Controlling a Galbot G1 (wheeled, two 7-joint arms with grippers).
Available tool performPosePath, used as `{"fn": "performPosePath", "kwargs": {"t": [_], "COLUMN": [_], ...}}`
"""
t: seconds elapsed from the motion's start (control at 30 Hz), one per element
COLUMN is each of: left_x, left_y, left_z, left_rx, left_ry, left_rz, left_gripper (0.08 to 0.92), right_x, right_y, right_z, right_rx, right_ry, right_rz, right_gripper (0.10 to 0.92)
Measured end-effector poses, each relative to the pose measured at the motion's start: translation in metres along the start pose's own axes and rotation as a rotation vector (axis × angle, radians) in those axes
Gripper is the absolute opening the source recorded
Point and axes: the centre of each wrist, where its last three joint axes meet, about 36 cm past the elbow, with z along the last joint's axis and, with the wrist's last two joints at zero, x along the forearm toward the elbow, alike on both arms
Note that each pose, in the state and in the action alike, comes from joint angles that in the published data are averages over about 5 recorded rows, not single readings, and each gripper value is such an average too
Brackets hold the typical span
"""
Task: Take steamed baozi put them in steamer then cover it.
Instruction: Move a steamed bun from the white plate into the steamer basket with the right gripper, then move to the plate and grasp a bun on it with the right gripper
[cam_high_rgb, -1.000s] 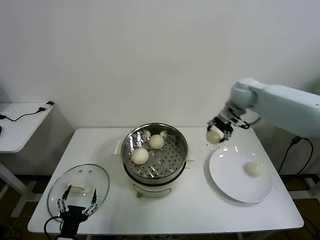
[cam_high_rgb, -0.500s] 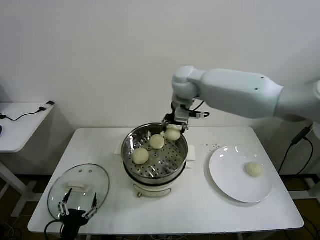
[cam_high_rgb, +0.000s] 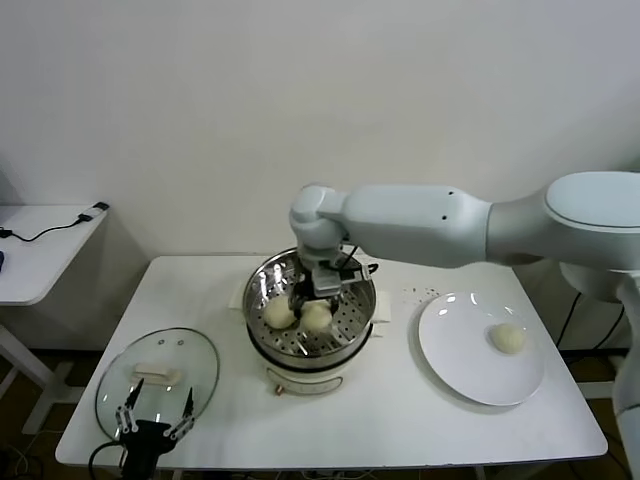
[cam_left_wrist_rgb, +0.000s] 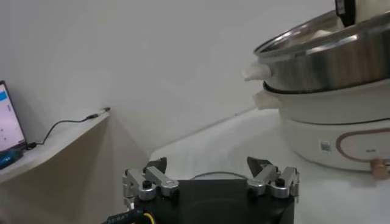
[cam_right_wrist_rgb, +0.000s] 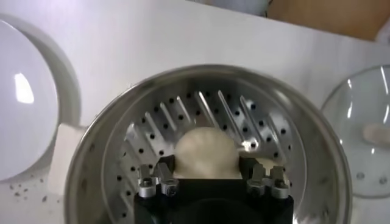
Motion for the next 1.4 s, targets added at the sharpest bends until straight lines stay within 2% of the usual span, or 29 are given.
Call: {"fn": "performPosePath", "kwargs": {"t": [0.3,0.4,0.5,0.63,0.93,1.13,1.4], "left_x": [0.000,0.000,0.000,-0.001,-0.001,0.001,0.001], "left_y": [0.000,0.000,0.000,0.000,0.000,0.002,0.002], "left_z": [0.003,0.004,0.004,0.004,0.003,0.002,-0.003], "left_rx": [0.001,0.001,0.001,0.001,-0.003,-0.006,-0.006], "left_ry": [0.007,0.008,0.007,0.006,0.005,0.001,-0.014], "left_rz": [-0.001,-0.001,-0.002,-0.003,-0.004,-0.006,-0.006], "left_gripper": [0.823,0.823,0.823,0.823,0.823,0.823,0.823], "right_x": [-0.017,-0.019,-0.019,-0.013,0.017,0.050,0.075], "right_y": [-0.006,-0.008,-0.009,-0.009,0.005,0.048,0.165], "right_z": [-0.008,-0.009,-0.009,-0.008,0.002,0.017,0.025], "right_rx": [0.019,0.018,0.014,0.008,-0.037,-0.198,-0.699], "right_ry": [-0.044,-0.053,-0.059,-0.061,-0.045,0.007,0.070], "right_rz": [-0.001,0.005,0.007,0.005,0.027,0.066,0.143], "right_gripper": [0.680,0.710,0.775,0.819,0.823,0.823,0.823]}}
